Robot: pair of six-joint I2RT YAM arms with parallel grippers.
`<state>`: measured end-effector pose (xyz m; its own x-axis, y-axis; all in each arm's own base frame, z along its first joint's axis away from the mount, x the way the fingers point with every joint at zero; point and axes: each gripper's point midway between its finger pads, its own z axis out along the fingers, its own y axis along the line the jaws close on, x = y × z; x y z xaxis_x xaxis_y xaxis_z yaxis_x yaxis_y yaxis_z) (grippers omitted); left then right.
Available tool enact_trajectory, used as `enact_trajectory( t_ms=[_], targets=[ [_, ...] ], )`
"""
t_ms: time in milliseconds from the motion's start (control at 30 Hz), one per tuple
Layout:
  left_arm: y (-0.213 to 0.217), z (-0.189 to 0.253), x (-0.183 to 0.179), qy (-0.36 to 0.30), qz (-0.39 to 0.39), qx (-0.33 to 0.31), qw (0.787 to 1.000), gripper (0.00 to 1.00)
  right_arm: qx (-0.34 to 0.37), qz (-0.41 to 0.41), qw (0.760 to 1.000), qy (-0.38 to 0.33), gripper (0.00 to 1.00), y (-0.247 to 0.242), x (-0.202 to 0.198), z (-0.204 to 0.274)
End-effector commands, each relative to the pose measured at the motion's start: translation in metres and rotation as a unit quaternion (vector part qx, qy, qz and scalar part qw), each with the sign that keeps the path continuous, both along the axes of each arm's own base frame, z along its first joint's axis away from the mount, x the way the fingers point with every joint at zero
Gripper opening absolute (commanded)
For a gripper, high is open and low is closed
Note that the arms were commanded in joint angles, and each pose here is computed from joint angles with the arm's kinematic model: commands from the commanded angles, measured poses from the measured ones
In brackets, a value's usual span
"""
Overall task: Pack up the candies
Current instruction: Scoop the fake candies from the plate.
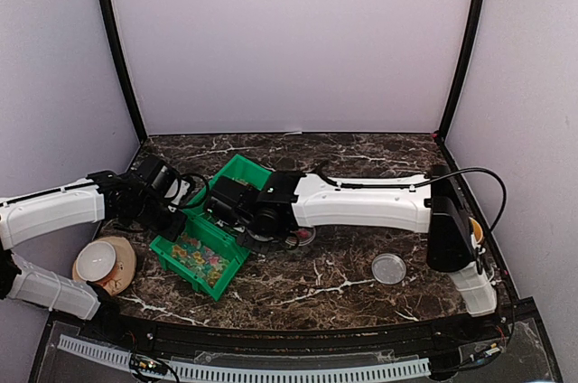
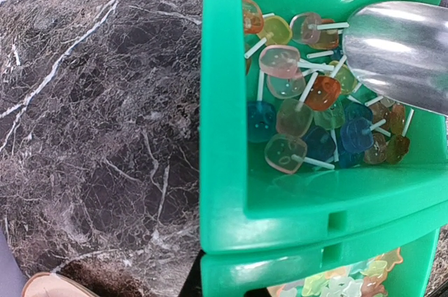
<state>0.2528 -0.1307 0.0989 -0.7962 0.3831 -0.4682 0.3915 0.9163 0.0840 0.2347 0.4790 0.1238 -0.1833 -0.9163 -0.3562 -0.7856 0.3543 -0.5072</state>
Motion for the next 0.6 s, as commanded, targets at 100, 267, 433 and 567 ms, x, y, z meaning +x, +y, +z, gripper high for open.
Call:
enact_trajectory(
  t_ms=[100, 267, 433, 567],
  targets=[
    [-0.018, 0.038, 0.019, -0.08, -0.008, -0.058, 0.995, 0.0, 0.026, 0.013, 1.0, 0.001, 0.0, 0.024, 0.0, 0.0],
    [-0.021, 0.041, 0.019, -0.085, -0.014, -0.064, 0.994, 0.0, 0.04, 0.028, 0.999, 0.015, 0.0, 0.036, -0.005, -0.01],
    [-0.022, 0.042, 0.019, -0.085, -0.017, -0.067, 0.994, 0.0, 0.084, 0.04, 0.995, 0.037, 0.0, 0.05, -0.003, -0.019],
    [-0.022, 0.042, 0.018, -0.086, -0.017, -0.068, 0.994, 0.0, 0.115, 0.038, 0.991, 0.05, 0.0, 0.059, 0.0, -0.027]
  ],
)
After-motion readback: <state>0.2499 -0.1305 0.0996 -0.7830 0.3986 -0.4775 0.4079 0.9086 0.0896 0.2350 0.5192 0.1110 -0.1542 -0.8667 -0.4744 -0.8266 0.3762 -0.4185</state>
